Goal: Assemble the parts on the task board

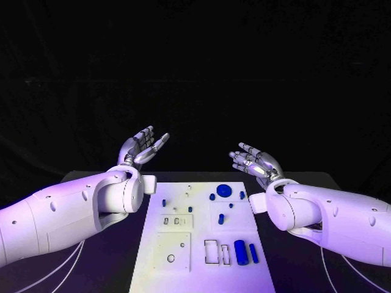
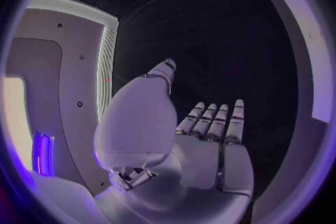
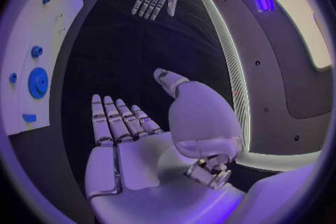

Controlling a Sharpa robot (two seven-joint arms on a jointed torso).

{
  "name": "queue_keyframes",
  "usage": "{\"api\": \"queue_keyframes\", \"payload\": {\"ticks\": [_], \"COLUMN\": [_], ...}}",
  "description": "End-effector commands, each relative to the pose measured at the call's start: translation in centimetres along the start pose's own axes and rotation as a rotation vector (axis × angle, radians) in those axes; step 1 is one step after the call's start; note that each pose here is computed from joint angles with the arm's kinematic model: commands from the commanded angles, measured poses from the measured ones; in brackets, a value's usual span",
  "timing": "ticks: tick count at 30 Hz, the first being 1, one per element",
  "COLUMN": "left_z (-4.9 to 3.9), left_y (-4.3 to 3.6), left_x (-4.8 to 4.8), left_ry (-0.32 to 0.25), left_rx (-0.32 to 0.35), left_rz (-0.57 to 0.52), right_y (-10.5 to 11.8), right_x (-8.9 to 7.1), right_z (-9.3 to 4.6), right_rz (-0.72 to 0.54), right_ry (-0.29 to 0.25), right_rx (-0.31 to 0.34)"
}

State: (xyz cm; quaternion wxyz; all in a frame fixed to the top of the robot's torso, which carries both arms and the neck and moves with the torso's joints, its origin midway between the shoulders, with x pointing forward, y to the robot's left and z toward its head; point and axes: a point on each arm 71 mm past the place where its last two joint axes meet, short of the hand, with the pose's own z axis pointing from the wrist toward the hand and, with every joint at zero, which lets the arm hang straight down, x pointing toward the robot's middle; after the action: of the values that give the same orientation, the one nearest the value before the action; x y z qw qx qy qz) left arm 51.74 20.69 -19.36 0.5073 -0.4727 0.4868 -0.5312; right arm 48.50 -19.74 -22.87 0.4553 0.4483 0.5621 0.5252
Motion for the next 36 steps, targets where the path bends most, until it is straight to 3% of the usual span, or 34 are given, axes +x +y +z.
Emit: {"api": "queue_keyframes", "payload": {"ticks": [1, 7, 8, 18, 28, 36], "left_z": [0.05, 0.05, -0.01, -0.42, -1.48, -3.04], "left_y": [-0.22, -0.22, -0.21, -0.55, -1.07, -1.95], "left_x": [0.46, 0.46, -0.34, -0.87, -1.22, -0.99], "left_ry": [0.053, 0.053, 0.055, 0.083, 0.112, 0.167], "left_rx": [0.022, 0.022, 0.02, 0.043, 0.043, 0.041], "left_rz": [-0.053, -0.053, -0.058, -0.068, -0.068, -0.081], "right_y": [0.0, 0.0, 0.4, 1.3, 2.3, 3.0], "right_x": [1.0, 1.0, -0.2, -1.2, -1.0, -0.5], "right_z": [0.2, 0.4, 0.8, 1.3, 1.6, 2.2], "right_rz": [0.0, -0.008, -0.203, -0.393, -0.618, -0.922], "right_ry": [0.182, 0.213, 0.205, 0.187, 0.268, 0.348], "right_rx": [0.014, 0.021, -0.085, -0.177, -0.249, -0.281]}}
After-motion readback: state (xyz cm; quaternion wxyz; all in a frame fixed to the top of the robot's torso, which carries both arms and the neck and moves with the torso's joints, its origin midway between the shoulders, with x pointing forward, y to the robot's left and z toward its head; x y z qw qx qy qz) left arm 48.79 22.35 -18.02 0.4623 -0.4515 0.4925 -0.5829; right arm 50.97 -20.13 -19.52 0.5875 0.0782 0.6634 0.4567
